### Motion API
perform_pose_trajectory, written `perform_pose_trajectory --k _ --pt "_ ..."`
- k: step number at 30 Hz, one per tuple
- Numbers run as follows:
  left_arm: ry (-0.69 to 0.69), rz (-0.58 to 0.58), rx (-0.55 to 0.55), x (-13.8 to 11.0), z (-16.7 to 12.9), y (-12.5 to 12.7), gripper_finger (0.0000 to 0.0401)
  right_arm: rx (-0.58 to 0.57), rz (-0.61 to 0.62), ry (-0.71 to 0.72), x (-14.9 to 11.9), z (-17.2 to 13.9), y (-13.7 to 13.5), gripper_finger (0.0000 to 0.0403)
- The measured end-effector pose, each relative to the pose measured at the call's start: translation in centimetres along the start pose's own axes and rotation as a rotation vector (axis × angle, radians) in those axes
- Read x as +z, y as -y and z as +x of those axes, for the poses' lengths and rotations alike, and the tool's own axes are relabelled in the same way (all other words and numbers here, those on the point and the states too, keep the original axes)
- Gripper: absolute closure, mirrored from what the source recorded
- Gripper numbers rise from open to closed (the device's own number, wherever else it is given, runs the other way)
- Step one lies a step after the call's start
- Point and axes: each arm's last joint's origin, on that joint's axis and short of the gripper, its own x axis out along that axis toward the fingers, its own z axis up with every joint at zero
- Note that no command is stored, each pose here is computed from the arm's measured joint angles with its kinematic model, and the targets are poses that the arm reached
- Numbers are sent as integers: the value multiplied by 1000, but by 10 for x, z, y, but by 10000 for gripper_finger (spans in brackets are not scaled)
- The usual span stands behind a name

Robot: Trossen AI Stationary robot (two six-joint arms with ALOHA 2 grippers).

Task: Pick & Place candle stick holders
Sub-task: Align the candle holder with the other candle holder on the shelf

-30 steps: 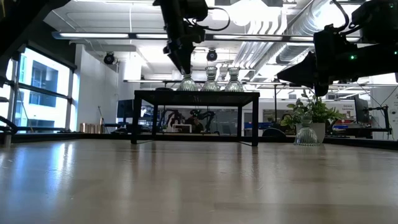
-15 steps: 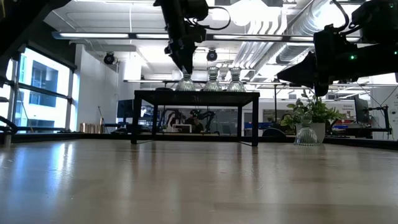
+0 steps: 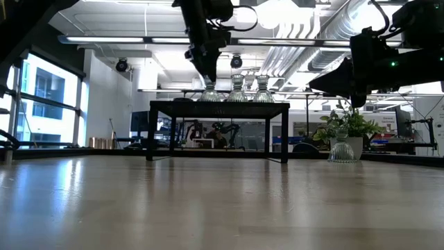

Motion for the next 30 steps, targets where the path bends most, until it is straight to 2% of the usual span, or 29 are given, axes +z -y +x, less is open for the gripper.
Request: perform_pose_trajectory --k 13,17,24,27,30 --pt "6 24 9 1 -1 0 206 0 0 0 0 0 0 402" --pt "47 14 -17 5 -10 -2 199 0 0 0 0 0 0 401" --pt "84 6 -27 9 -24 -6 159 1 0 0 0 0 0 401" --pt "80 39 26 9 -35 -8 155 1 -1 -1 0 0 0 401" --pt "83 80 71 5 -55 -6 173 0 -4 -7 -1 0 0 402"
